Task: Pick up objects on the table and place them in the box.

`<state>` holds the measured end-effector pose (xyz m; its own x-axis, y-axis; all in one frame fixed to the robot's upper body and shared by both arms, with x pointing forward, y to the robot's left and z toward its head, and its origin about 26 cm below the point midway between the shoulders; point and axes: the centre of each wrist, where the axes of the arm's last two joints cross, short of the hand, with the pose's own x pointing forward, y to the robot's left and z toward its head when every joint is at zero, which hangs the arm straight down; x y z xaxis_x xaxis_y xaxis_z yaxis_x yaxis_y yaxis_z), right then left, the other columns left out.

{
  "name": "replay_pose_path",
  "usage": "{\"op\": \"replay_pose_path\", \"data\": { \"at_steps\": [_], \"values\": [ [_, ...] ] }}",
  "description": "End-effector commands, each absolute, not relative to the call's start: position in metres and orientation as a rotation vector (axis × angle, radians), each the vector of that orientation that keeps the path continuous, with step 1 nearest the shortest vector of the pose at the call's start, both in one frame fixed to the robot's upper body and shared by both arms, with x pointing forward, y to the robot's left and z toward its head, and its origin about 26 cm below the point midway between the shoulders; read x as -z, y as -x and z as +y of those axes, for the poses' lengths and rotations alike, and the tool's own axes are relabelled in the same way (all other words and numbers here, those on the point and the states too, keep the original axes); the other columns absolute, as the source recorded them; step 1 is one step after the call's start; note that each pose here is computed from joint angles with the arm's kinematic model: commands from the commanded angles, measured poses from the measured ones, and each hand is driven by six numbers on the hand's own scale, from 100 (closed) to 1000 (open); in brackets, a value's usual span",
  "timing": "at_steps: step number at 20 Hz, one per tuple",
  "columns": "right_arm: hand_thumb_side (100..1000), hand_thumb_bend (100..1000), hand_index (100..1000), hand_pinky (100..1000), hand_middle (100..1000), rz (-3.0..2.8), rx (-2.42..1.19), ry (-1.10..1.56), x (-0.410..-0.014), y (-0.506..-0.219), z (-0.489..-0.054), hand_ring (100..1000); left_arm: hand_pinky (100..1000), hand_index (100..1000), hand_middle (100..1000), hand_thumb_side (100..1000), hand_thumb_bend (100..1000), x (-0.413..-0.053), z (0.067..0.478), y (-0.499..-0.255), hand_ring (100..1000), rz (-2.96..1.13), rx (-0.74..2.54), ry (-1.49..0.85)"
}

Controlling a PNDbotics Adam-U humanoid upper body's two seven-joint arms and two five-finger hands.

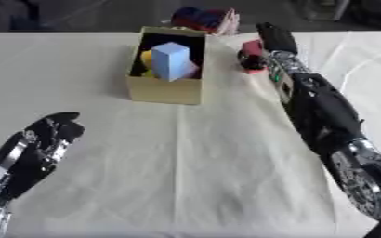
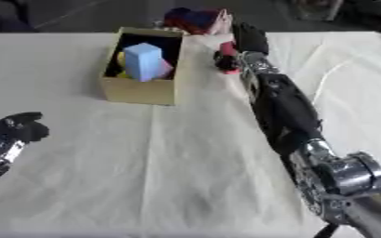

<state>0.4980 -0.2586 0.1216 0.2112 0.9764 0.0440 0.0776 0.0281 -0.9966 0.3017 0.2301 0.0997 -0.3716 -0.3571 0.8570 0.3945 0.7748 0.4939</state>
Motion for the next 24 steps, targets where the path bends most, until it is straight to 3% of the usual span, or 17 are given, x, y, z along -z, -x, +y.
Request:
{"op": "replay_pose_path", "data": {
  "at_steps": [1,10,12,13,15,16,18,24],
  "values": [
    [570,249,998,972,944,-1.102,-0.928,1.359,-0.132,-0.5,-0.273,961,814,865,657,705,100,-0.112,0.233,-0.303,745,-1.818,0.811,0.007],
    [565,200,984,944,903,-1.047,-0.874,1.303,-0.107,-0.495,-0.28,915,815,865,657,706,100,-0.112,0.233,-0.303,746,-1.817,0.812,0.01],
    [500,154,948,885,832,-1.072,-0.851,1.326,-0.109,-0.495,-0.28,808,815,865,657,706,100,-0.112,0.233,-0.303,746,-1.817,0.811,0.01],
    [392,100,904,843,765,-1.093,-0.837,1.341,-0.11,-0.495,-0.279,719,815,865,657,706,100,-0.112,0.232,-0.303,746,-1.817,0.811,0.011],
    [333,100,855,813,683,-1.158,-0.812,1.379,-0.116,-0.496,-0.275,584,815,865,657,707,100,-0.111,0.232,-0.303,746,-1.816,0.811,0.012],
    [242,100,849,809,670,-1.197,-0.802,1.395,-0.119,-0.497,-0.274,568,816,865,657,706,100,-0.111,0.232,-0.303,746,-1.816,0.811,0.011],
    [160,100,836,799,631,-1.288,-0.792,1.417,-0.13,-0.498,-0.269,520,816,865,657,706,100,-0.111,0.233,-0.303,746,-1.814,0.809,0.01],
    [204,100,846,803,615,-1.602,-0.763,1.271,-0.183,-0.502,-0.244,498,816,865,657,706,100,-0.11,0.233,-0.302,746,-1.812,0.808,0.01]
  ]
}}
